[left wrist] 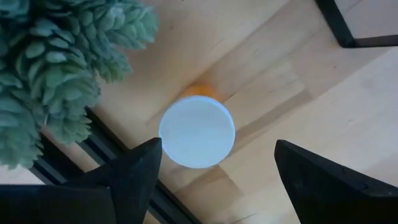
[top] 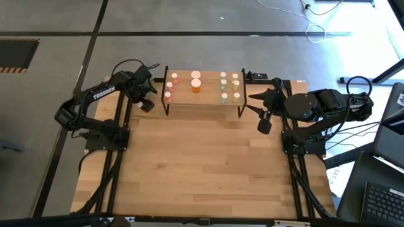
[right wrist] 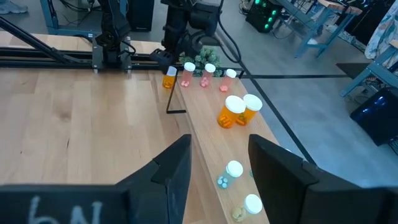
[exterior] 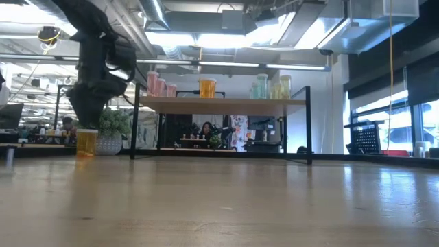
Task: Pick and place medicine bottles onto shelf by color
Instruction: Put the orange medicine bottle on the shelf, aligned with the other orange medicine bottle
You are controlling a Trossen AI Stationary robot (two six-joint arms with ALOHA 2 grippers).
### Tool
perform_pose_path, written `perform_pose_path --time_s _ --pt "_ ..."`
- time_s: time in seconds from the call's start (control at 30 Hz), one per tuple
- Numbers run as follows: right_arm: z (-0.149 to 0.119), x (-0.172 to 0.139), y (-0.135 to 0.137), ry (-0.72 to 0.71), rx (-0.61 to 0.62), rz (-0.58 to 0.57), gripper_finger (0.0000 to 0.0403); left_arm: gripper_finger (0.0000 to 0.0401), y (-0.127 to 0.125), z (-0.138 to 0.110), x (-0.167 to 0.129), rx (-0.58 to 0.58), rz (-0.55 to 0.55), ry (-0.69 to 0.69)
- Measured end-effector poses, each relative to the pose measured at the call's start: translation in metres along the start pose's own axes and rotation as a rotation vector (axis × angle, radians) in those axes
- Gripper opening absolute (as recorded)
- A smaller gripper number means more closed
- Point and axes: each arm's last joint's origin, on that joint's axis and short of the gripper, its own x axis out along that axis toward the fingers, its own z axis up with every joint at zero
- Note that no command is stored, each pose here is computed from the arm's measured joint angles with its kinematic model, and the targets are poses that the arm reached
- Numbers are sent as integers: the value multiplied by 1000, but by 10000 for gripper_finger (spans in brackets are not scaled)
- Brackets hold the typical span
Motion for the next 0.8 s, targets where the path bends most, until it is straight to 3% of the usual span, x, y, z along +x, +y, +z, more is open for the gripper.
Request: perform_pose_path --time_s 0.8 --pt "0 0 0 0 0 0 162 308 1 0 9 50 59 -34"
